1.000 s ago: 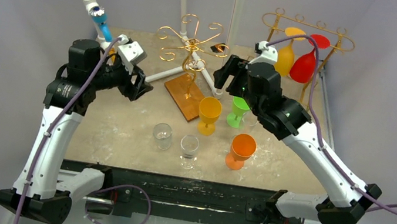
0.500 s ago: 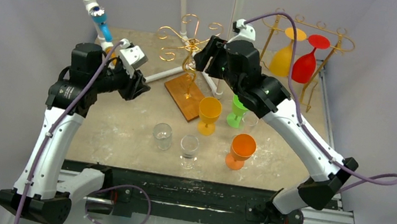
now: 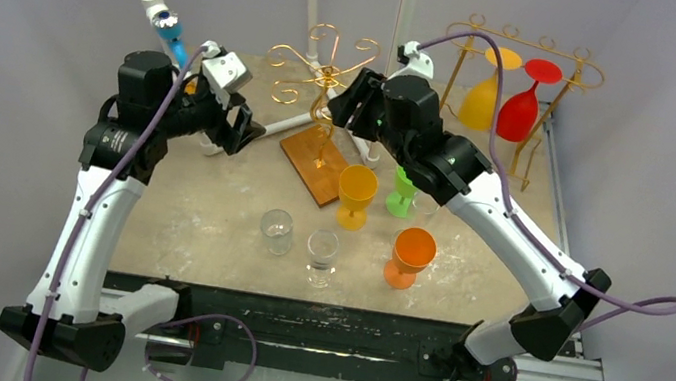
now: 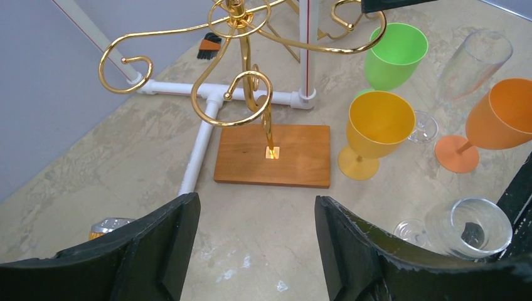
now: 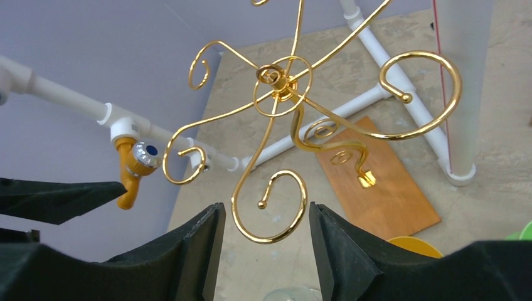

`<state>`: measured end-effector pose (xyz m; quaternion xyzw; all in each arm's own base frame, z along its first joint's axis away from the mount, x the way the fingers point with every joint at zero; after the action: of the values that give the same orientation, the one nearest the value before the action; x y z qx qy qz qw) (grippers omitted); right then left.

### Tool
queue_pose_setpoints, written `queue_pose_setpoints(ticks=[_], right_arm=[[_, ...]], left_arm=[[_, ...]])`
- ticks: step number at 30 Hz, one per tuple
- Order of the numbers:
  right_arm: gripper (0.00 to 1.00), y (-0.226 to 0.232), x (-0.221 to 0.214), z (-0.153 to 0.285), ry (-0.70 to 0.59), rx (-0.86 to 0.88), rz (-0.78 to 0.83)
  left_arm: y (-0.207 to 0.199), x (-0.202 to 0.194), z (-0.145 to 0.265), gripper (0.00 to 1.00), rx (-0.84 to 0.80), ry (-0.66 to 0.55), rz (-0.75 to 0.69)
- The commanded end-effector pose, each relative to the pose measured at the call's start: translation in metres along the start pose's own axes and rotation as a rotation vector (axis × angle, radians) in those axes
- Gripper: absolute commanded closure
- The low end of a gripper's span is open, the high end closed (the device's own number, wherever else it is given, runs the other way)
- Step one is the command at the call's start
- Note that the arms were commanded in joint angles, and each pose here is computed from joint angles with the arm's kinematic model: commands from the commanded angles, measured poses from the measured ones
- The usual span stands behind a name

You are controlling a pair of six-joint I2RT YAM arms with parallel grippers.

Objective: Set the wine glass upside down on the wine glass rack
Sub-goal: Move the wine rack to the center of the board.

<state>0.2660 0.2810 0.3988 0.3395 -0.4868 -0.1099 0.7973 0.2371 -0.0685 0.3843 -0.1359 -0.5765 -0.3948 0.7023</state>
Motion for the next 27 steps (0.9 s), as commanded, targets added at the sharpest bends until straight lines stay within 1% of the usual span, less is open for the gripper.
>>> queue_pose_setpoints(ticks=[1,3,6,11,16,18,20,22,25,27], right_arm=[[0.41,0.015,-0.001,-0.006,0.01,0.078,-0.077],[0.43,0.018,-0.004,-0.011,0.022,0.091,-0.094],[0.5,0.02,-0.006,-0.015,0.022,0.099,-0.113],[0.52,0.015,-0.009,-0.016,0.017,0.076,-0.127],[0.54,0.008,-0.014,-0.018,0.015,0.061,-0.143],[0.62,0.007,-0.016,-0.021,0.008,0.065,-0.155],[0.77,0.009,-0.017,-0.022,0.012,0.079,-0.162],[0.88,0.01,-0.016,-0.021,0.015,0.087,-0.172],[0.98,0.01,-0.014,-0.012,0.016,0.108,-0.196],[1.0,0.01,-0.013,-0.006,0.019,0.124,-0.216]], left_arm=[[0.003,0.017,0.001,0.28,0.01,-0.064,0.009],[0.003,0.019,0.0,0.27,0.013,-0.083,0.002],[0.006,0.019,-0.004,0.26,0.013,-0.104,-0.008],[0.012,0.01,-0.018,0.26,-0.011,-0.075,0.001],[0.018,0.008,-0.028,0.22,-0.007,-0.072,-0.002],[0.02,0.006,-0.031,0.21,-0.006,-0.071,-0.005],[0.021,0.005,-0.032,0.2,-0.003,-0.065,-0.011],[0.022,0.006,-0.031,0.19,0.0,-0.061,-0.02],[0.02,0.007,-0.028,0.19,-0.001,-0.065,-0.026],[0.018,0.008,-0.026,0.19,-0.004,-0.074,-0.026]])
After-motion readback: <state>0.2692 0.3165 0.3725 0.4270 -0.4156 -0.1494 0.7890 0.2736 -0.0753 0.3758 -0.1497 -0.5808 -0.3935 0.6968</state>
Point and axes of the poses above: each gripper's point midway between its finger pads, its own z axis back along the fingers, its own y axis along the line the jaws close on, x = y × z, the point moved 8 cm from there along z, back along the fingers, and after that the axes turned 9 degrees about -z, right-handed, at the moved point
